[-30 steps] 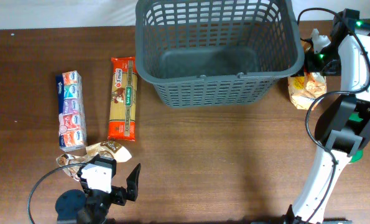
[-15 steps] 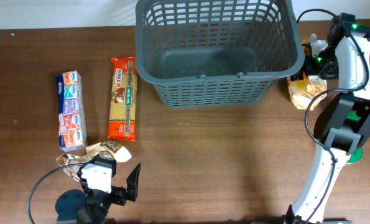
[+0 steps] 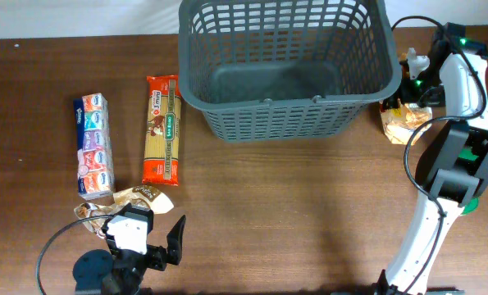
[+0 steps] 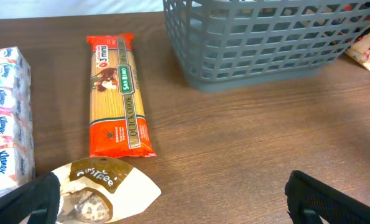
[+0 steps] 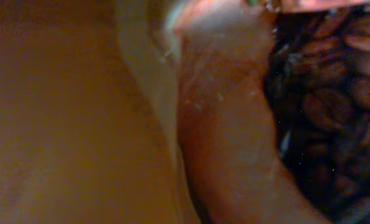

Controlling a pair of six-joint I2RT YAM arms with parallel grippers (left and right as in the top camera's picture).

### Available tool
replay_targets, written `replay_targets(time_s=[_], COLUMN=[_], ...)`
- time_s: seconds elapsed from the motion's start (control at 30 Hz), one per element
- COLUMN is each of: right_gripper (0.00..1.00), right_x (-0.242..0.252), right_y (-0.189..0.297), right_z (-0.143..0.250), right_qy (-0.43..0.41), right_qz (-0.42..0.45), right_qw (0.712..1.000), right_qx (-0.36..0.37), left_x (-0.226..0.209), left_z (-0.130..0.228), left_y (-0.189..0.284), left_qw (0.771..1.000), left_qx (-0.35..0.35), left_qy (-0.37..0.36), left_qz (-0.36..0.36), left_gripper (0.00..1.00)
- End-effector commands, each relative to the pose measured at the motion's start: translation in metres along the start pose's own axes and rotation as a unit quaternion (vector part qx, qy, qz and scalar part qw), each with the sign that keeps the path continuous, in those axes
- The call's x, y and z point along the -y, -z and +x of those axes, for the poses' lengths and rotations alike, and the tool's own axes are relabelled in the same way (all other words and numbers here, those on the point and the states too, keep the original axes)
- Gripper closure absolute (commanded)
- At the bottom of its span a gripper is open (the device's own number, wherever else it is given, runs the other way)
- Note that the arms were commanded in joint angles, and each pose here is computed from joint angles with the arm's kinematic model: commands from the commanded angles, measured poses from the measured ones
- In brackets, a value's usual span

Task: Pack container
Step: 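Lower the right gripper onto the orange bag and close on it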

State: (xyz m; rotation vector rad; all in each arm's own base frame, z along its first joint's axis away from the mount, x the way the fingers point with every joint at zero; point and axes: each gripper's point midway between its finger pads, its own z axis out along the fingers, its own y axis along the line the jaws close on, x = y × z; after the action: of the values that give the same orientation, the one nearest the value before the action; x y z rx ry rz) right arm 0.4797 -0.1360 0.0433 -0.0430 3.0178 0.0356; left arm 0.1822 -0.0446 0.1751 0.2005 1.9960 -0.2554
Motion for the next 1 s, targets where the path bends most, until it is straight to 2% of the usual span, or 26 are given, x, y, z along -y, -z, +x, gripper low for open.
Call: replay_targets(time_s=[0.0,0.03,0.07,0.17,0.23,0.67,0.87,0.97], right_gripper=[0.01,0.08,0.22,0.76,0.96,0.96,0.96,0.96], right_x=[-0.022,-0.022,-0.022,-0.022,-0.021,-0.017,-0.014,-0.012], right_y=[-0.063,-0.063,-0.063,-0.063,-0.063,-0.047,0.009,0.057], right_z=[0.04,0.04,0.04,0.04,0.04,0.032,-0.005,-0.028], right_qy=[0.004,0.004,0.004,0.003,-0.008,-0.021,-0.023,-0.043], right_qz=[-0.048,-0.048,-0.048,-0.048,-0.043,-0.033,-0.031,-0.028], right_qw=[0.995,0.995,0.995,0.995,0.995,0.996,0.999,0.998], right_qx=[-0.092,-0.092,-0.092,-0.092,-0.092,-0.083,-0.018,0.038], left_x=[-0.001,-0.001,-0.001,-0.001,-0.001,-0.001,-0.001,-0.001], left_z=[-0.003,-0.003,-0.003,-0.003,-0.003,-0.003,-0.003,-0.003], left_y=[0.002,0.002,0.002,0.002,0.002,0.002,0.002,0.002], left_qw=[1.0,1.0,1.0,1.0,1.0,1.0,1.0,1.0], left_qx=[0.004,0.004,0.004,0.004,0.004,0.004,0.004,0.004], left_qy=[-0.003,-0.003,-0.003,-0.003,-0.003,-0.003,-0.003,-0.003], left_qz=[-0.005,-0.005,-0.005,-0.005,-0.005,-0.005,-0.005,-0.005], left_gripper=[0.01,0.01,0.01,0.01,0.01,0.01,0.01,0.01])
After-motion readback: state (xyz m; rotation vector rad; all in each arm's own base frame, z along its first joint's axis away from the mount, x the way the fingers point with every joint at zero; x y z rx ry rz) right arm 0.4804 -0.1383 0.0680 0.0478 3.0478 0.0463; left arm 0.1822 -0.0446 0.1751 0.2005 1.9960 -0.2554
